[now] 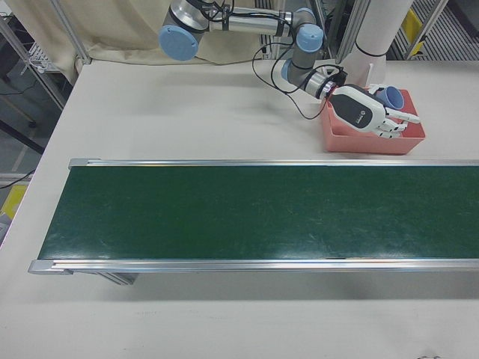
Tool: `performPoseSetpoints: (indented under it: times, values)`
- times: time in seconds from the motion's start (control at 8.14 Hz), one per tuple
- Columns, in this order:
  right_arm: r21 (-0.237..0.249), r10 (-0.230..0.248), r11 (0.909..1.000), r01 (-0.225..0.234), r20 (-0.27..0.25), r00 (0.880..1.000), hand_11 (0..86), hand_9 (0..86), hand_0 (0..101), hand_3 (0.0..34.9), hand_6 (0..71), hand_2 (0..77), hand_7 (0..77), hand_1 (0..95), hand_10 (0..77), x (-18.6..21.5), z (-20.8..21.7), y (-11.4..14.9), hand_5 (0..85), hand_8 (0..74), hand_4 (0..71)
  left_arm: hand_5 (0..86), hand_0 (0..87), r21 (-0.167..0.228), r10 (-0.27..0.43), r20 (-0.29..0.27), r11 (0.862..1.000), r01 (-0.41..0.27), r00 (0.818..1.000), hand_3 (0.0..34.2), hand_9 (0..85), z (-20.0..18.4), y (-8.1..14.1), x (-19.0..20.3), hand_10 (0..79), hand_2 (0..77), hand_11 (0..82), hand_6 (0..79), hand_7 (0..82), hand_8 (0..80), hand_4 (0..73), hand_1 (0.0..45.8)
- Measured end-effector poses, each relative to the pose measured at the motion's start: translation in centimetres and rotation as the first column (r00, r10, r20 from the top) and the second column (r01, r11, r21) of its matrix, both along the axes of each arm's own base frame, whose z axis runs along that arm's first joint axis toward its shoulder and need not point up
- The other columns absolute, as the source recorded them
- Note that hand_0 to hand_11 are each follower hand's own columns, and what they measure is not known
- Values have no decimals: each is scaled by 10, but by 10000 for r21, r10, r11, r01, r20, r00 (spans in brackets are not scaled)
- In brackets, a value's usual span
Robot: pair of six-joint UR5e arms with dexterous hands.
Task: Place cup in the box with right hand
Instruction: 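Lower the cup into the pink tray and open the right hand, then withdraw the open right hand upward away from the cup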
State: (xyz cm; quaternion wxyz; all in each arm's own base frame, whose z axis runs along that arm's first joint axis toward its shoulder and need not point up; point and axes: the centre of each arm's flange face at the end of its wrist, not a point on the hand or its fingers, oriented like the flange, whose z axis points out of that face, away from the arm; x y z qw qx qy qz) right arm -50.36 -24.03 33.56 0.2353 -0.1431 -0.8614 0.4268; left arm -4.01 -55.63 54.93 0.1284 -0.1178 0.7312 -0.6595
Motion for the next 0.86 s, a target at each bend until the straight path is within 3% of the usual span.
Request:
performPoseSetpoints:
  times: [0.12, 0.25, 0.49, 0.61, 0.74, 0.86]
  values:
    - [-1, -21, 10000, 21, 35, 10000, 284, 327, 490, 0, 11, 415, 485, 153, 11, -1, 0, 1, 16, 164, 0, 5, 0, 3, 0, -1, 10000, 0, 10000, 0, 0, 0, 0, 0, 0, 11, 0, 5, 5, 0, 11, 5]
    - [-1, -40, 10000, 40, 61, 10000, 11, 16, 490, 0, 65, 387, 256, 93, 0, 0, -1, 2, 16, 0, 0, 5, 0, 6, -3, -1, 10000, 3, 10000, 0, 0, 0, 0, 0, 0, 11, 0, 0, 5, 0, 11, 5]
    - [2, -59, 10000, 59, 95, 9999, 11, 16, 490, 0, 65, 387, 256, 93, 0, 0, -2, 2, 16, 0, 0, 0, 0, 7, -3, -1, 10000, 3, 10000, 0, 0, 0, 0, 0, 0, 11, 0, 5, 5, 0, 11, 5]
    - [6, -59, 10000, 59, 101, 9999, 11, 65, 448, 0, 65, 262, 333, 54, 0, 1, -2, 2, 16, 5, 0, 5, 0, 7, -6, -1, 10000, 6, 10000, 0, 0, 0, 0, 0, 0, 11, 0, 5, 5, 0, 11, 5]
    - [7, -59, 10000, 59, 114, 9999, 5, 54, 398, 0, 65, 16, 322, 65, 0, 1, -3, 2, 16, 5, 0, 0, 0, 7, -8, -1, 10000, 8, 10000, 0, 0, 0, 0, 0, 0, 11, 0, 5, 5, 0, 11, 5]
    - [8, -57, 10000, 57, 213, 9998, 5, 44, 398, 0, 54, 76, 235, 109, 0, 5, -7, 2, 16, 5, 0, 0, 0, 3, -5, -1, 10000, 5, 10000, 0, 0, 0, 0, 0, 0, 11, 0, 5, 5, 0, 11, 5]
